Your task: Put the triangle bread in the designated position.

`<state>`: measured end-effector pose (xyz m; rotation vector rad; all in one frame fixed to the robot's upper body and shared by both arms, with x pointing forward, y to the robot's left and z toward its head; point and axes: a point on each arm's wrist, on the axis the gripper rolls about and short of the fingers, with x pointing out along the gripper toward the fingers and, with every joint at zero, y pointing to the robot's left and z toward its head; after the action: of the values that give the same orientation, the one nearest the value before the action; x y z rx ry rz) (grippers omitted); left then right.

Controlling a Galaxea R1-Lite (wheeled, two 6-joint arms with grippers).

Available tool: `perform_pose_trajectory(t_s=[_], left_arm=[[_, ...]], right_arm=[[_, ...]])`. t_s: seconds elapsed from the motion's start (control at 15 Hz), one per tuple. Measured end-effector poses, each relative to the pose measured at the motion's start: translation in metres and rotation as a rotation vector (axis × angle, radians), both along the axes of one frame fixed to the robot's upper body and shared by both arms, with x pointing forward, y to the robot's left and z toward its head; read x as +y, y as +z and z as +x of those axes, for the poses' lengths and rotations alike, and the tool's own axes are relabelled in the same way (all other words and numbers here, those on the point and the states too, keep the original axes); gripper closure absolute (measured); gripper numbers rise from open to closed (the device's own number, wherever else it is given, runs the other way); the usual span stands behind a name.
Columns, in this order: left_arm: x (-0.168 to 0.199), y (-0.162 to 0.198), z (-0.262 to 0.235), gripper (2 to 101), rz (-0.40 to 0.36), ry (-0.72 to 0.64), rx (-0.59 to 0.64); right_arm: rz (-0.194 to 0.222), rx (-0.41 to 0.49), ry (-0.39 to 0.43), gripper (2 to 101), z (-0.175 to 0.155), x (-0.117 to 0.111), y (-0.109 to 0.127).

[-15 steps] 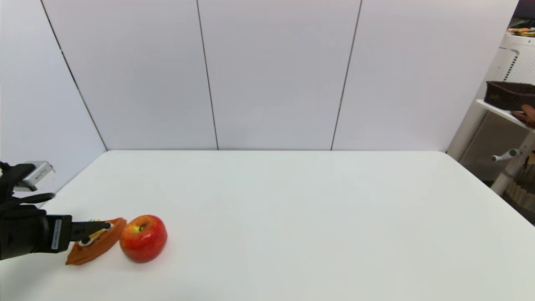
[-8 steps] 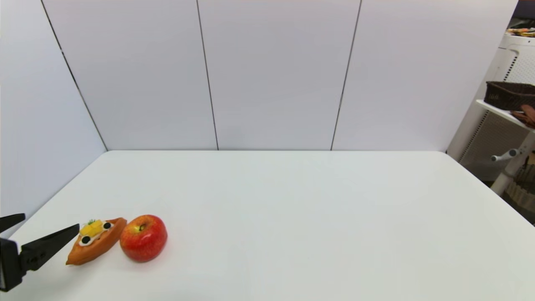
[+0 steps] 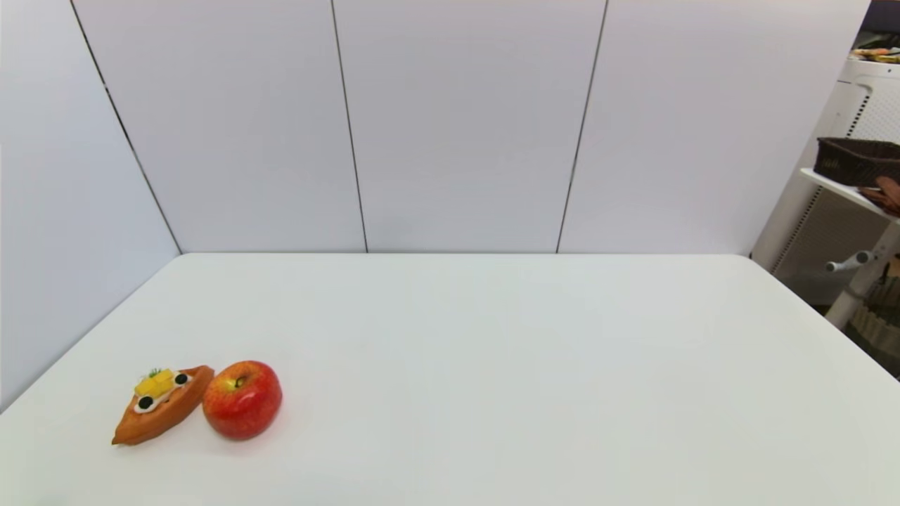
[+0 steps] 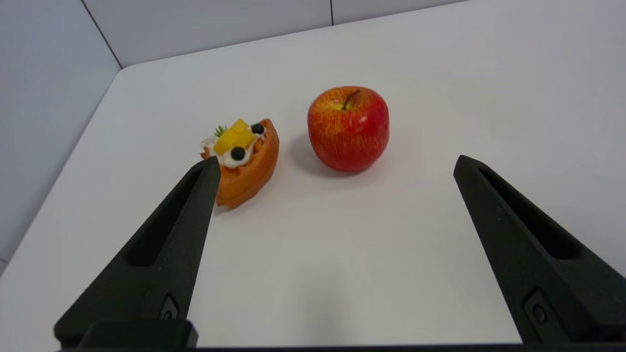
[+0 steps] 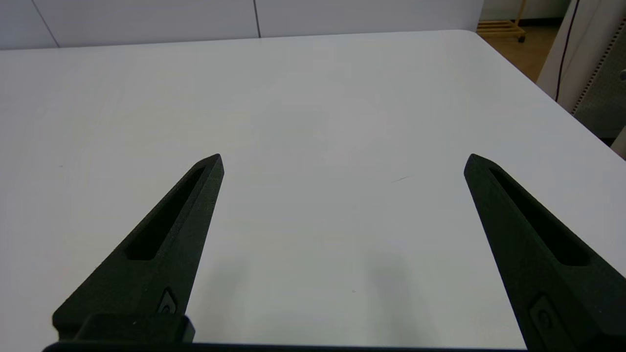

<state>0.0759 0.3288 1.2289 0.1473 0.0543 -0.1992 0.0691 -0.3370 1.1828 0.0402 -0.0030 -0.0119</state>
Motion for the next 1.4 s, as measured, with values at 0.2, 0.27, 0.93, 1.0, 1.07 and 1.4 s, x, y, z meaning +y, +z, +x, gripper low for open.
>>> perform_pose_trajectory(t_s=[0.2, 0.27, 0.93, 1.0, 1.07, 1.4], left_arm=[[0.003, -0.032, -0.006, 6.2, -0.019, 0.092, -0.042], [0.004, -0.039, -0.006, 6.2, -0.025, 0.136, -0.048], [0.005, -0.046, -0.007, 5.6, -0.202, 0.203, -0.054], [0.005, -0.046, -0.007, 5.5, -0.202, 0.203, -0.054], [0.005, -0.046, -0.007, 5.5, -0.202, 0.203, -0.054], [0.005, -0.046, -0.007, 5.4, -0.202, 0.203, -0.055]], right_arm=[[0.000, 0.000, 0.000, 5.0, 0.000, 0.000, 0.000], [0.000, 0.000, 0.000, 5.0, 0.000, 0.000, 0.000], [0.000, 0.000, -0.001, 5.0, 0.000, 0.000, 0.000], [0.000, 0.000, -0.001, 5.0, 0.000, 0.000, 0.000], [0.000, 0.000, -0.001, 5.0, 0.000, 0.000, 0.000], [0.002, 0.000, -0.001, 5.0, 0.000, 0.000, 0.000]])
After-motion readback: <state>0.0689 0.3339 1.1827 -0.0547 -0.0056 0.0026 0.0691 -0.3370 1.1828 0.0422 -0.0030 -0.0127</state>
